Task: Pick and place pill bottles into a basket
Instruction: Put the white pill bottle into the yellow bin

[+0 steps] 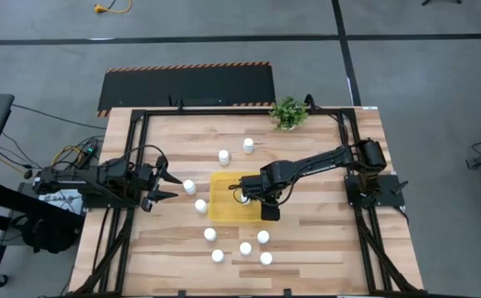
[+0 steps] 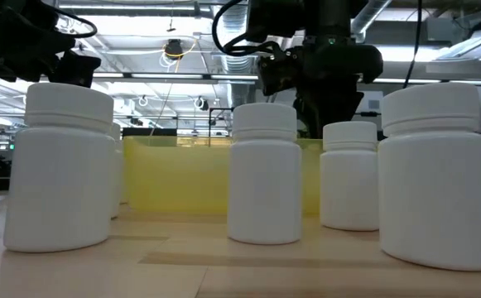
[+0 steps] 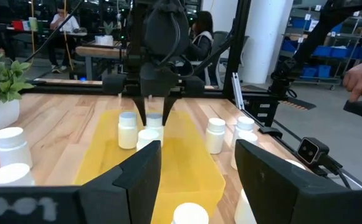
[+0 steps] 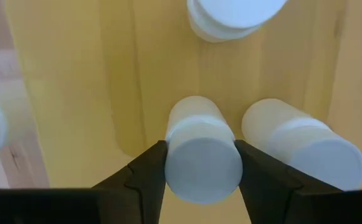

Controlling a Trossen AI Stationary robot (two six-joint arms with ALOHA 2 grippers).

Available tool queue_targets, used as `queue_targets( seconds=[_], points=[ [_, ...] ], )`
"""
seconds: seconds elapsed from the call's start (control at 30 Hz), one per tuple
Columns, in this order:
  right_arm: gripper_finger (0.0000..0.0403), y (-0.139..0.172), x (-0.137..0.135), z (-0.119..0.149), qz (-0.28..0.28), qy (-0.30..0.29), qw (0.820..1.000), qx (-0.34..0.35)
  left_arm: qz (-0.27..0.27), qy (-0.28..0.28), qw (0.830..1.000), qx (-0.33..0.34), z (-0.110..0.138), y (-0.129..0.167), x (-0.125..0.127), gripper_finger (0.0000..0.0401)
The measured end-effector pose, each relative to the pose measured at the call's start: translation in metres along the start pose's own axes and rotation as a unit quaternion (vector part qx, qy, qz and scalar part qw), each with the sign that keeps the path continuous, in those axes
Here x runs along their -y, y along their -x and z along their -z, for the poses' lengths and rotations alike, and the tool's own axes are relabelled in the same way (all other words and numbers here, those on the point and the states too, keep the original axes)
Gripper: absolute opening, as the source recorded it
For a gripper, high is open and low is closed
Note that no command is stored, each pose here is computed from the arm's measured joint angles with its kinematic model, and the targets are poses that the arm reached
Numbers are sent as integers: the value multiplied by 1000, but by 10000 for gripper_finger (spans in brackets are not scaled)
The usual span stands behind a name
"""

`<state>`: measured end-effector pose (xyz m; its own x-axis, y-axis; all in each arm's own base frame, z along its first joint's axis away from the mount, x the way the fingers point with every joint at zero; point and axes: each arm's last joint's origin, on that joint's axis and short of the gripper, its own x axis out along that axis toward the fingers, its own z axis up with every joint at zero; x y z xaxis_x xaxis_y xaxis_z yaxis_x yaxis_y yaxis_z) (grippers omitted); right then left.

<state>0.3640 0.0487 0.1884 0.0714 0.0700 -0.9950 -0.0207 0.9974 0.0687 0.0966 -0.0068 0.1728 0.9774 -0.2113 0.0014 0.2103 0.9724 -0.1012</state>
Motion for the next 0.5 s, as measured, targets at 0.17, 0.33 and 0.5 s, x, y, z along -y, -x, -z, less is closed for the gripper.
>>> queue_targets(
  seconds=[0.17,0.33,0.5],
  points=[
    [198,-1,-1,1,-3,9,1000,-2,0,0,1000,0,0,0,0,194],
    [221,-2,-1,1,-3,9,1000,-5,0,0,1000,0,0,0,0,194],
    [228,-2,-1,1,-3,9,1000,-5,0,0,1000,-1,0,0,0,194]
  ],
)
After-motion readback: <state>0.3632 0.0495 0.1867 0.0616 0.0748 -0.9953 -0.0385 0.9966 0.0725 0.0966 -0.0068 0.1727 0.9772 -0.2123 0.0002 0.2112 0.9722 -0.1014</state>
